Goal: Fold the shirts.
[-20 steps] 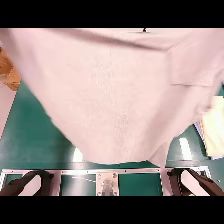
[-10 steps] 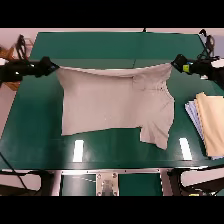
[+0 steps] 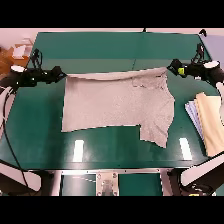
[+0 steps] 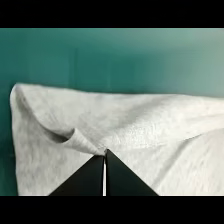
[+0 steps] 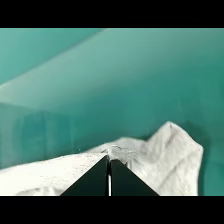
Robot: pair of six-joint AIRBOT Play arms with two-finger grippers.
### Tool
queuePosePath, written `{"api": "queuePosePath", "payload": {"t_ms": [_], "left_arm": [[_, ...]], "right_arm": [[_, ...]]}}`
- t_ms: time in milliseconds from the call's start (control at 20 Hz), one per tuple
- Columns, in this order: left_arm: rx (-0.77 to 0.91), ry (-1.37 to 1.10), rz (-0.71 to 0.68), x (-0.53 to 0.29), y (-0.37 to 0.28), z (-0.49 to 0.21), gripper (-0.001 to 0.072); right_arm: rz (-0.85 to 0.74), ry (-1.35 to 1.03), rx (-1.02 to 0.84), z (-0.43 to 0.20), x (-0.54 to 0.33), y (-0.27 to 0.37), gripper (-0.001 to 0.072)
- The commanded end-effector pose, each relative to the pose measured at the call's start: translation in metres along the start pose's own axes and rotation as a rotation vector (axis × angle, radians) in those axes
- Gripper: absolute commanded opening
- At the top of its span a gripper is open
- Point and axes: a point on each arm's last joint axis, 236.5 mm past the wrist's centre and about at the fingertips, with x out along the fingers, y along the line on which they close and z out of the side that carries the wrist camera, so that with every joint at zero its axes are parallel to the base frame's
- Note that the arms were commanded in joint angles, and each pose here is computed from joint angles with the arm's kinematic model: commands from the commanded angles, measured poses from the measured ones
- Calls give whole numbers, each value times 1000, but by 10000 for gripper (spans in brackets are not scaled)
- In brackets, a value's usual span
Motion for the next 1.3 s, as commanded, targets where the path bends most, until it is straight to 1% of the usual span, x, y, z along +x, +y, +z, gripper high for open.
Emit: {"api": "queuePosePath", "payload": {"t_ms": [0,150,400,550,700,850,1100,1250], "left_arm": [[-20,129,51,0,13,-31,20],[-44,269,169,-10,39,-64,20],[-84,350,204,-13,43,-85,20],[-61,404,258,-10,45,-101,20],[-40,412,259,-5,40,-104,20],[-53,419,259,-7,39,-105,20],[-35,388,250,-11,27,-85,20],[-23,374,243,-15,19,-74,20]], "right_arm": [[-57,147,26,-29,-15,-30,8],[-104,215,6,-50,-19,-46,8],[-120,279,36,-84,-9,-56,9],[-124,297,47,-93,-8,-59,8],[-120,304,47,-95,-8,-58,8],[-110,330,47,-100,-10,-54,8],[-99,299,19,-86,-26,-39,8],[-92,313,17,-89,-29,-35,8]]}}
